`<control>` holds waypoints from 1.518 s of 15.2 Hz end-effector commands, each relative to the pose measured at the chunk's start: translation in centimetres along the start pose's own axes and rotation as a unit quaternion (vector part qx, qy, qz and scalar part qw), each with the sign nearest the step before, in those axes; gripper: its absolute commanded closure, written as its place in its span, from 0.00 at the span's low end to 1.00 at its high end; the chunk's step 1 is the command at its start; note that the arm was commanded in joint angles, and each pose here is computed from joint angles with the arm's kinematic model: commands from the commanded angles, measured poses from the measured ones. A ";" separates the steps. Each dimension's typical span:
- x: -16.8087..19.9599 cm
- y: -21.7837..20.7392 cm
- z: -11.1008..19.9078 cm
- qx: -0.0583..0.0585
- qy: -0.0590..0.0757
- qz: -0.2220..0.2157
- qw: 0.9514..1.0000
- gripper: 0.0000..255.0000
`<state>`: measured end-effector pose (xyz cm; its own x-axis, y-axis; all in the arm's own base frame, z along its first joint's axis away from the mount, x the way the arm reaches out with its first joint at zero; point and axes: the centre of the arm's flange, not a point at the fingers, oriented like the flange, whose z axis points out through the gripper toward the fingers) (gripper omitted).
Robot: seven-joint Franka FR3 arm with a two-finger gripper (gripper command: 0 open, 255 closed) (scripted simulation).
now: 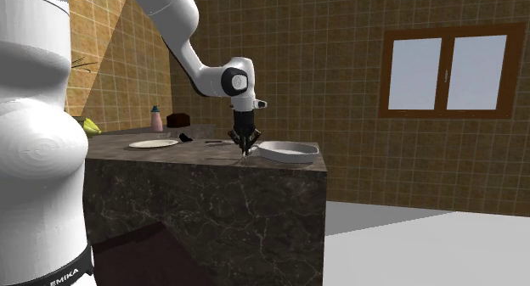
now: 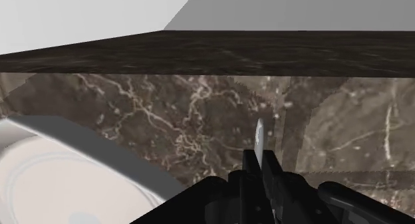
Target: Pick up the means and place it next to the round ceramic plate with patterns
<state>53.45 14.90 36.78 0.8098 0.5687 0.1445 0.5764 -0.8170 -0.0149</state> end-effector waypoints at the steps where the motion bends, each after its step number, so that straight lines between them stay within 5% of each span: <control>1: 0.1 0.0 -1.1 0.000 0.000 0.000 1.000 1.00; 13: 1.0 -0.1 -7.3 0.000 0.000 0.000 1.000 1.00; 23: 1.3 -13.3 -7.3 0.000 0.000 0.000 1.000 1.00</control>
<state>46.65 24.65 44.30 0.8090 0.5699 0.1443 0.5776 -0.8162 -0.0147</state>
